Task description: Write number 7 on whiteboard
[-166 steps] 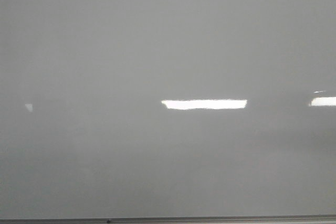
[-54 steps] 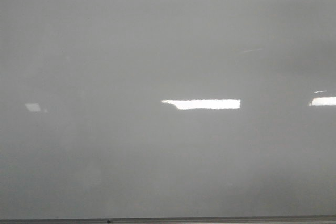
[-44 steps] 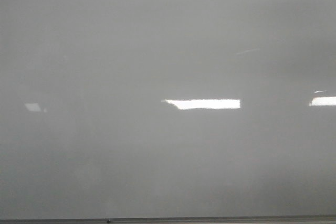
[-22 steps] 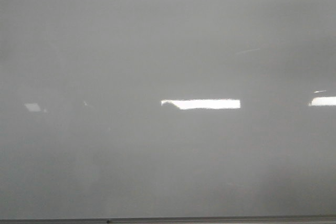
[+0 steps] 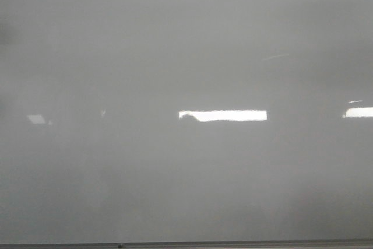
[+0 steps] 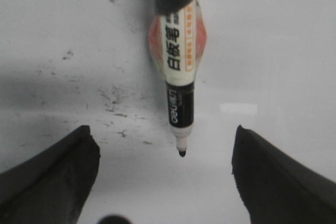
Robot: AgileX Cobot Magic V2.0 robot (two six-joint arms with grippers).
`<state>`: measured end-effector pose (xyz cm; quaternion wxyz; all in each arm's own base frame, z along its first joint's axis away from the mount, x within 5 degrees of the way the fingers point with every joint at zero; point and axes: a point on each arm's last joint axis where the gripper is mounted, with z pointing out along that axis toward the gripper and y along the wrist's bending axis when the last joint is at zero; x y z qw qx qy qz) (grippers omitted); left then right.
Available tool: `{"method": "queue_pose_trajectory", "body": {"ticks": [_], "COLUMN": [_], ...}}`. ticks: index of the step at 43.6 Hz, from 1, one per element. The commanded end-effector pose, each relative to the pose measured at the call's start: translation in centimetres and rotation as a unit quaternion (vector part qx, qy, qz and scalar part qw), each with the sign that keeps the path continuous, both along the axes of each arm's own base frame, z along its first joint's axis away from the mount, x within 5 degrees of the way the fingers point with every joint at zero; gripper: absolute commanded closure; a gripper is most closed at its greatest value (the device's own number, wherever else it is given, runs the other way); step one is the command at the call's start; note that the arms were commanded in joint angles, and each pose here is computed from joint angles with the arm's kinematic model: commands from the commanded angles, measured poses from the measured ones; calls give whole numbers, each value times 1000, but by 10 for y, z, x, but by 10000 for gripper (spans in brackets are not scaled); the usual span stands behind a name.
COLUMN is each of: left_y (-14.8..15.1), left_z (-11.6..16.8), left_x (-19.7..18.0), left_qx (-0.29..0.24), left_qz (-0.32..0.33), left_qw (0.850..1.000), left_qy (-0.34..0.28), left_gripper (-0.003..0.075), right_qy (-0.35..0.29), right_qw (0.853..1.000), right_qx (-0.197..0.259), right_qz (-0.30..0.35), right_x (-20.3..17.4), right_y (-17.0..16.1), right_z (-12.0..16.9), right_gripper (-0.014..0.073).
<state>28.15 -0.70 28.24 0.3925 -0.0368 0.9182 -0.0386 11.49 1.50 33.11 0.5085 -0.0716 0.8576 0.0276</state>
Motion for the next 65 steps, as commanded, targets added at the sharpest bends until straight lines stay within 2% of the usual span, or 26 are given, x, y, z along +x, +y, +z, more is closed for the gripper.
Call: {"method": "queue_pose_trajectory", "body": {"ticks": [1, 9, 20, 28, 42, 47, 56, 60, 65], "left_y": [-2, -2, -2, -2, -1, 0, 2, -5, -24], "left_z": [17, 10, 9, 10, 13, 27, 72, 86, 96], "left_x": [14, 25, 28, 29, 25, 15, -16, -26, -35], "left_qx": [-4, -3, -1, -1, 10, 36, 103, 121, 128], "left_qz": [1, 3, 3, 4, -2, -15, -59, -101, -187], "left_qw": [998, 997, 996, 996, 996, 997, 992, 987, 974], "left_qy": [-62, -77, -87, -93, -87, -70, -41, -39, -26], "left_gripper": [195, 223, 438, 559, 666, 694, 741, 741, 741], "right_qy": [-45, -42, -42, -42, -50, -63, -63, -64, -71], "right_qw": [999, 999, 999, 999, 999, 998, 998, 998, 997], "right_qx": [2, 2, 2, 2, 2, 4, 4, 4, 5], "right_qz": [1, 1, 1, 1, 0, 0, 1, 2, 2], "right_x": [3, 3, 3, 3, 4, 4, -2, -5, -5], "right_y": [0, 0, 0, 0, 0, 0, 0, 0, 0], "right_z": [15, 14, 14, 14, 16, 19, 37, 47, 56], "right_gripper": [64, 64, 64, 64, 64, 64, 64, 64, 64]}}
